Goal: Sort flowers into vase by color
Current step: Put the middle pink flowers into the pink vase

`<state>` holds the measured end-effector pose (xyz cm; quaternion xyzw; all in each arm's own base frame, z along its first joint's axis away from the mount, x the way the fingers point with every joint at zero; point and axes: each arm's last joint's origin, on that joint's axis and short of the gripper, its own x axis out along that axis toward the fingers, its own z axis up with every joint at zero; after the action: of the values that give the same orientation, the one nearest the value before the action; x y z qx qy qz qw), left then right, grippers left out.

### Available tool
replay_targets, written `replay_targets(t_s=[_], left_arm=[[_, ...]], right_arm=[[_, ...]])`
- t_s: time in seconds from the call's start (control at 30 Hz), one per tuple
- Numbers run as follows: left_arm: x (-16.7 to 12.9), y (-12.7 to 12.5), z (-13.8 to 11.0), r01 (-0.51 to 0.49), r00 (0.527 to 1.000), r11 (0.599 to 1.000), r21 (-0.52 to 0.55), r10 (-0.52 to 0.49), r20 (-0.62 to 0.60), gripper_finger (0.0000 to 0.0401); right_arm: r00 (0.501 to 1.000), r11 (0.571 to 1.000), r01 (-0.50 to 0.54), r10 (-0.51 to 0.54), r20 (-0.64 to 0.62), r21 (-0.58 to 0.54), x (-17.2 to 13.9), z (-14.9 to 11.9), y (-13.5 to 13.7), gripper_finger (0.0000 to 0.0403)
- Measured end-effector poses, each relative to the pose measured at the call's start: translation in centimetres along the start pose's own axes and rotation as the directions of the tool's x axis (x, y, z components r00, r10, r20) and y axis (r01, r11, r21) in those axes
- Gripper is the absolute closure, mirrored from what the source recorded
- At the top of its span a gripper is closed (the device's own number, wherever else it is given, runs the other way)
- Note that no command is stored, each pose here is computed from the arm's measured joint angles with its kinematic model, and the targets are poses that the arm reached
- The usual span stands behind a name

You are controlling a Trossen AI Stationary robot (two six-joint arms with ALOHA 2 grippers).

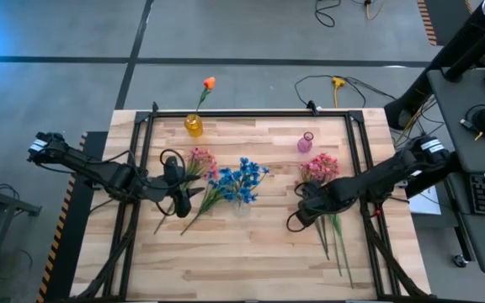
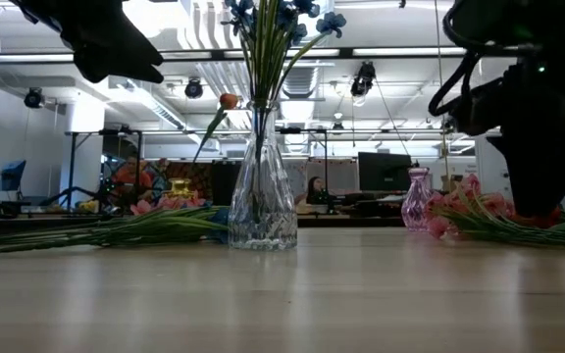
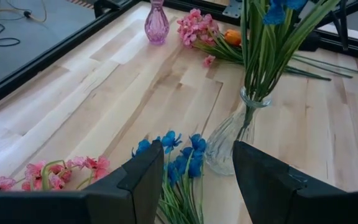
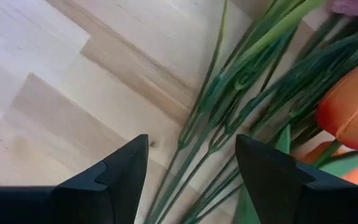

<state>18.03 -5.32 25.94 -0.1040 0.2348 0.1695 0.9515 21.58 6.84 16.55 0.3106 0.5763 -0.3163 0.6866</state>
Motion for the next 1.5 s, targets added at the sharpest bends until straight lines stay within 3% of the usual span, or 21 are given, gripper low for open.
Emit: replay_targets(t_s=[0.23,0.5,1.3,1.5], left_arm=[[0.0,0.0,0.0,-0.001,1.0,1.0,0.001,0.001,0.0,0.0226],[0.0,0.0,0.0,-0.002,1.0,1.0,0.001,0.002,0.0,0.0226],[0.0,0.0,0.0,-0.003,1.0,1.0,0.002,0.003,0.0,0.0226],[0.0,0.0,0.0,-0.003,1.0,1.0,0.002,0.003,0.0,0.0226]], right_arm=[[0.998,0.998,0.065,-0.065,-0.004,-0.027,1.7,0.0,0.4,0.017],[0.999,0.999,0.038,-0.038,0.007,-0.032,2.5,0.1,1.1,0.0191],[0.998,0.998,0.057,-0.056,0.04,-0.024,3.4,0.4,1.5,0.0379],[0.997,0.999,0.05,-0.049,0.052,-0.022,2.8,0.4,1.2,0.0389]])
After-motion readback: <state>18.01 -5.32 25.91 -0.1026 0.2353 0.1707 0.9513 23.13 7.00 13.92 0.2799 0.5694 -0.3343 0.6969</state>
